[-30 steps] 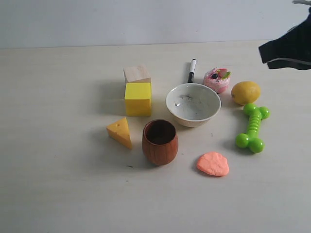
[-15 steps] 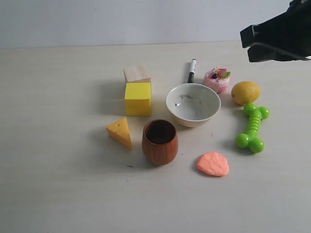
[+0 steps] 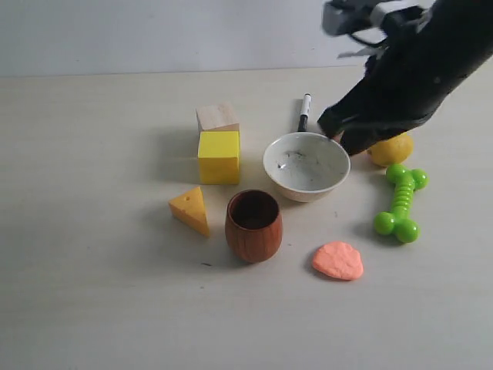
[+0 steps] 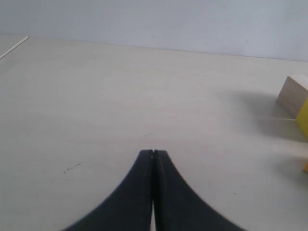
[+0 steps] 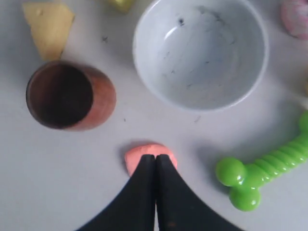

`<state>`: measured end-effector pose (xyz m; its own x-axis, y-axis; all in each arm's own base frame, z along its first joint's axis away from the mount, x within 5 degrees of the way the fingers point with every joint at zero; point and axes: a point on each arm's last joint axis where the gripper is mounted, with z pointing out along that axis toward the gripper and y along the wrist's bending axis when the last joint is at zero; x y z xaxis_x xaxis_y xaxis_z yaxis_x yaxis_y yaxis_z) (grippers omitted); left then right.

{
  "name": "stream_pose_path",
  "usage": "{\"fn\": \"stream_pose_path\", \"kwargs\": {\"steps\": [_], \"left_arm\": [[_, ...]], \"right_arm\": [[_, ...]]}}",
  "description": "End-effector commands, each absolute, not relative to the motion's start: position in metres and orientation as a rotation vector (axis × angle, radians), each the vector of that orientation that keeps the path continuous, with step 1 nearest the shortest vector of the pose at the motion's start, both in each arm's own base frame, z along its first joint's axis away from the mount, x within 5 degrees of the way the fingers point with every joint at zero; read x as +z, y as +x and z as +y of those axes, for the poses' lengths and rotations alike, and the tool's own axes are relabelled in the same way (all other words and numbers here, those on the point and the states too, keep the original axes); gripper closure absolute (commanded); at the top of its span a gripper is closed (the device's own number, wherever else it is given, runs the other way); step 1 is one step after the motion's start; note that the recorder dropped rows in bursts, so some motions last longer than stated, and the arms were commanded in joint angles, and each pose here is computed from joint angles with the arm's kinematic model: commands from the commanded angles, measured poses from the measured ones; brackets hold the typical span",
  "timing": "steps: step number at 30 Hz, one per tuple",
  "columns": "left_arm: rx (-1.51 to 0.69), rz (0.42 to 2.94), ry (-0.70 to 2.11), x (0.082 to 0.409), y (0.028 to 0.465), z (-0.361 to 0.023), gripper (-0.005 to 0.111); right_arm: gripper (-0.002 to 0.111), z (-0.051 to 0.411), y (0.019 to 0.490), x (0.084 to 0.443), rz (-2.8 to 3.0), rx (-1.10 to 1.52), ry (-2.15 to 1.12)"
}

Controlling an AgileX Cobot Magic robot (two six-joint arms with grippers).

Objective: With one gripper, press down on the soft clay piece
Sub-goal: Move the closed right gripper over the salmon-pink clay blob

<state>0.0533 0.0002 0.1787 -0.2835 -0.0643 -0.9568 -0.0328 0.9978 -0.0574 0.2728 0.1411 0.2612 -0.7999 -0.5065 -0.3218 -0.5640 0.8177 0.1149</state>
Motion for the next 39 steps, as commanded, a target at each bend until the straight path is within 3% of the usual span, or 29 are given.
{"fn": "stream_pose_path", "kwargs": {"steps": [1,16,39], "left_arm": [[-0.043,1.839,-0.073,0.181,0.053,0.000,0.107],[-0.043,1.839,-0.073,0.181,0.053,0.000,0.107],[-0.043,1.839,-0.073,0.181,0.053,0.000,0.107]], "right_arm": [[0.108,0.164,0.270,0.236,2.742,0.162,-1.091],[0.108,0.161,0.265,0.185,2.926,0.090,-0.880],[0.108,0.162,0.270,0.166,2.898,0.052,-0.985]]}}
